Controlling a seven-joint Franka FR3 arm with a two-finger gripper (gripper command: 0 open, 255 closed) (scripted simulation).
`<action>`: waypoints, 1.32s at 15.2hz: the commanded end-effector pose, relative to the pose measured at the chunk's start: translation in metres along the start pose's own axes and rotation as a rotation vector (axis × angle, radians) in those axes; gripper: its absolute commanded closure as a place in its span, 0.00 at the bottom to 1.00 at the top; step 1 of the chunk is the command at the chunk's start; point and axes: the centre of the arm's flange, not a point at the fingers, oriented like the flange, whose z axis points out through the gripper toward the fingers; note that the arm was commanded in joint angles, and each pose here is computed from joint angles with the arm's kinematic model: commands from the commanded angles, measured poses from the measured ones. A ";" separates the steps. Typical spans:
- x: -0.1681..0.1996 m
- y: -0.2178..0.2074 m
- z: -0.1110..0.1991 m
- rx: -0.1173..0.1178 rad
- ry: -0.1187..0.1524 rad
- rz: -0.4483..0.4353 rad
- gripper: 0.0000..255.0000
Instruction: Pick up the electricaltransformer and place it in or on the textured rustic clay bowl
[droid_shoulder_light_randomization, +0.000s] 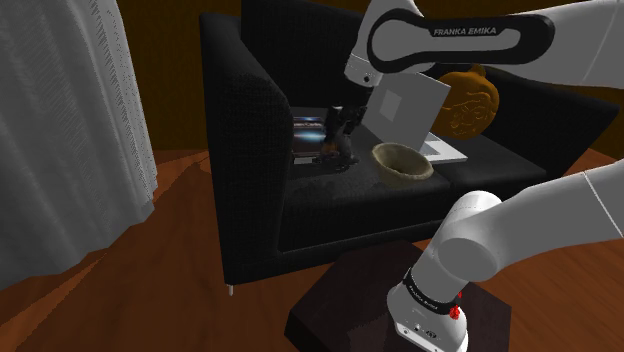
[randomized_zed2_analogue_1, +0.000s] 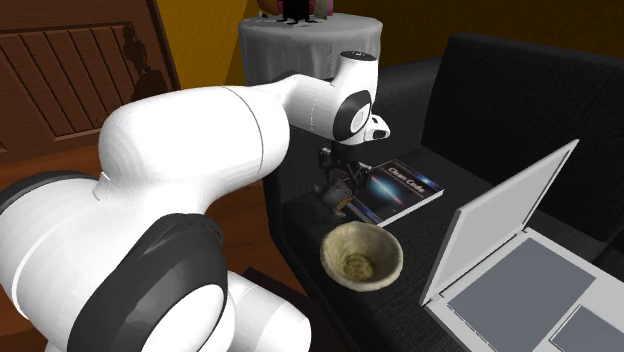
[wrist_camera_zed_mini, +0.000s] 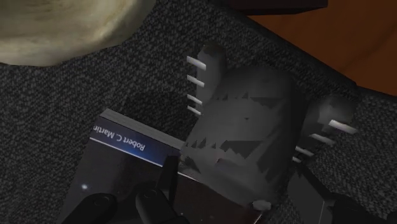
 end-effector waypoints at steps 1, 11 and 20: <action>0.001 0.000 -0.010 0.000 0.000 0.000 1.00; 0.006 -0.004 -0.063 0.000 0.000 0.000 1.00; 0.010 -0.008 -0.110 0.000 0.000 0.000 1.00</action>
